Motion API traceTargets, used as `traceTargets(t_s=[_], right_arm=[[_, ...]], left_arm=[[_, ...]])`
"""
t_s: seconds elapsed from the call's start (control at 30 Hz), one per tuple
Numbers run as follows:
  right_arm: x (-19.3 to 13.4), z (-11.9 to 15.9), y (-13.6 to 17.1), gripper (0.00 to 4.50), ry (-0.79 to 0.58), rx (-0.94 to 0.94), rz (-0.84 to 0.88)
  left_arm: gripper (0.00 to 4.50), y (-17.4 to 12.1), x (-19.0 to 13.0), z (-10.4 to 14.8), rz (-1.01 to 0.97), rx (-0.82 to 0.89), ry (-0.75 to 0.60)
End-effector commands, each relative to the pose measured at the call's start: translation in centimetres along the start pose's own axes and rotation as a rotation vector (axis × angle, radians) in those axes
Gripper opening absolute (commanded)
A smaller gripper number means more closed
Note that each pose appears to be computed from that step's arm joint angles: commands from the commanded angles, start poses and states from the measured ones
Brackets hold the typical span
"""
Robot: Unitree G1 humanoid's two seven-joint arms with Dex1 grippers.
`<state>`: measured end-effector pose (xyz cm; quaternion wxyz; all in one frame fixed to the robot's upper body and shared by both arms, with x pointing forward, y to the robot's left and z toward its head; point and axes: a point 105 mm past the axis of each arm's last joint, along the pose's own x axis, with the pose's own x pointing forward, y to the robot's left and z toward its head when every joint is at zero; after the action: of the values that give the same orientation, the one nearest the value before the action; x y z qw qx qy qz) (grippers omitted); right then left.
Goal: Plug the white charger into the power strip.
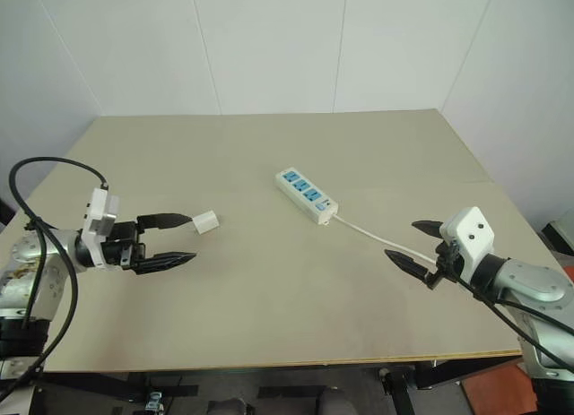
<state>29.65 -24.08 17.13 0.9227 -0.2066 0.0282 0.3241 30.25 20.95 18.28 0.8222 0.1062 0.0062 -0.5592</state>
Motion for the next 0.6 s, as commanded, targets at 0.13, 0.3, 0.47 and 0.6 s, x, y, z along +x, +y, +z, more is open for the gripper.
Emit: traceTargets(t_s=[0.13,0.3,0.47,0.6], right_arm=[[-0.07,1.26,-0.56,4.50,-0.035,-0.053,-0.014],[-0.09,1.22,-0.49,4.50,-0.036,-0.049,-0.012],[-0.13,1.22,-0.40,4.50,-0.035,-0.049,-0.008],[0.06,1.35,-0.12,4.50,-0.043,-0.043,0.021]], left_arm=[[4.46,0.01,-0.44,1.31,0.010,0.037,-0.024],[4.46,0.01,-0.32,1.22,0.008,0.033,-0.024],[4.46,0.07,-0.19,1.18,0.007,0.031,-0.025],[4.46,0.08,0.04,1.16,0.005,0.030,-0.027]])
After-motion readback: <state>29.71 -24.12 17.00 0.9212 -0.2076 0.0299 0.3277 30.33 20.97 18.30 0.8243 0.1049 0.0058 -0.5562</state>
